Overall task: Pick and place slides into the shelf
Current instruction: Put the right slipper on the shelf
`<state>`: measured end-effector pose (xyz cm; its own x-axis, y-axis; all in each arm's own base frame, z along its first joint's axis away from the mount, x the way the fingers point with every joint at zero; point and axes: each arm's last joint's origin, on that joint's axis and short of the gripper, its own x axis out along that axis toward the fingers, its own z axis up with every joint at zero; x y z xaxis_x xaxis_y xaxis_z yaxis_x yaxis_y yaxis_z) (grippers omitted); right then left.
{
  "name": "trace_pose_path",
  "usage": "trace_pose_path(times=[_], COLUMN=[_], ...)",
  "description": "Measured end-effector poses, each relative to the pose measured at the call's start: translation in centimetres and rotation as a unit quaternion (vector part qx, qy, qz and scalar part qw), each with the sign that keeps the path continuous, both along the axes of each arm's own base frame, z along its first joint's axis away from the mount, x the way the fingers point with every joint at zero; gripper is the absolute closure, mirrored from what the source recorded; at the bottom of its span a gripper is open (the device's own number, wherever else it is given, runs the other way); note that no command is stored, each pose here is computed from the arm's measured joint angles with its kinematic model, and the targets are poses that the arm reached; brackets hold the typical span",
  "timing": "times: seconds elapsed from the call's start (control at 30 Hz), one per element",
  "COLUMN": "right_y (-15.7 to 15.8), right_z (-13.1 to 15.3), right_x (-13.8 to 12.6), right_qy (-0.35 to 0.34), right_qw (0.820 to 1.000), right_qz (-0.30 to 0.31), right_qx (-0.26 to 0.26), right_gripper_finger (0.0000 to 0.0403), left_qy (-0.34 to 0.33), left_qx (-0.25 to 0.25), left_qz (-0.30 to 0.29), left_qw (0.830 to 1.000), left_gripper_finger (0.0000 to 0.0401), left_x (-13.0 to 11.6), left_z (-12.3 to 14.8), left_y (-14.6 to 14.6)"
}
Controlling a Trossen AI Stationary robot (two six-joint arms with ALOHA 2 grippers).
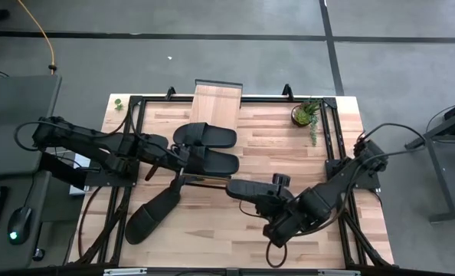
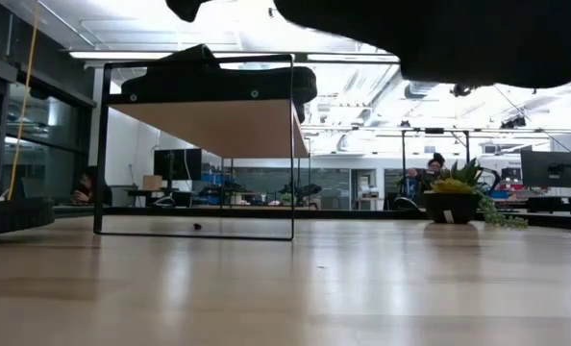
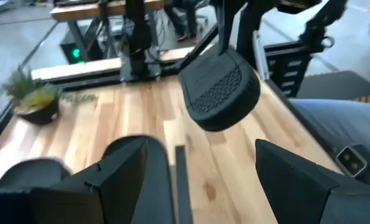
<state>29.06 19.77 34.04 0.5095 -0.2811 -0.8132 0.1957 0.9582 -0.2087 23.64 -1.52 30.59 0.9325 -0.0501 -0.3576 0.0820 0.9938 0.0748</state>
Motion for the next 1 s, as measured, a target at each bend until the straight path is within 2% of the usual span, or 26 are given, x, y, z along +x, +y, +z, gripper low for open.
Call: trace_pose_path(times=[0.13,0.33,0.67,0.83,1.0], right_y=[-0.3,-1.2,-1.5,-1.5,-1.1], right_z=[1.0,1.6,1.4,-0.5,-3.5], right_x=[0.2,0.7,0.6,0.5,0.6], right_qy=[-0.025,-0.038,-0.025,0.001,0.037], right_qw=[0.999,0.999,0.999,1.0,0.999], right_qz=[0.024,0.026,0.023,0.013,0.022], right_qx=[0.011,0.015,0.004,0.004,0.034], right_gripper_finger=[0.04,0.04,0.0401,0.0402,0.0402], left_qy=[-0.01,-0.023,-0.019,-0.013,-0.013], left_qx=[-0.009,-0.002,-0.021,-0.036,-0.037], left_qz=[-0.028,-0.048,-0.067,-0.062,-0.063], left_qw=[1.0,0.999,0.997,0.997,0.997], left_gripper_finger=[0.0121,0.0121,0.0121,0.0121,0.0121], left_x=[0.8,2.4,2.5,2.5,2.5], left_z=[-0.2,-1.0,-1.1,-1.2,-1.2], left_y=[-0.2,-0.4,-0.6,-0.6,-0.6])
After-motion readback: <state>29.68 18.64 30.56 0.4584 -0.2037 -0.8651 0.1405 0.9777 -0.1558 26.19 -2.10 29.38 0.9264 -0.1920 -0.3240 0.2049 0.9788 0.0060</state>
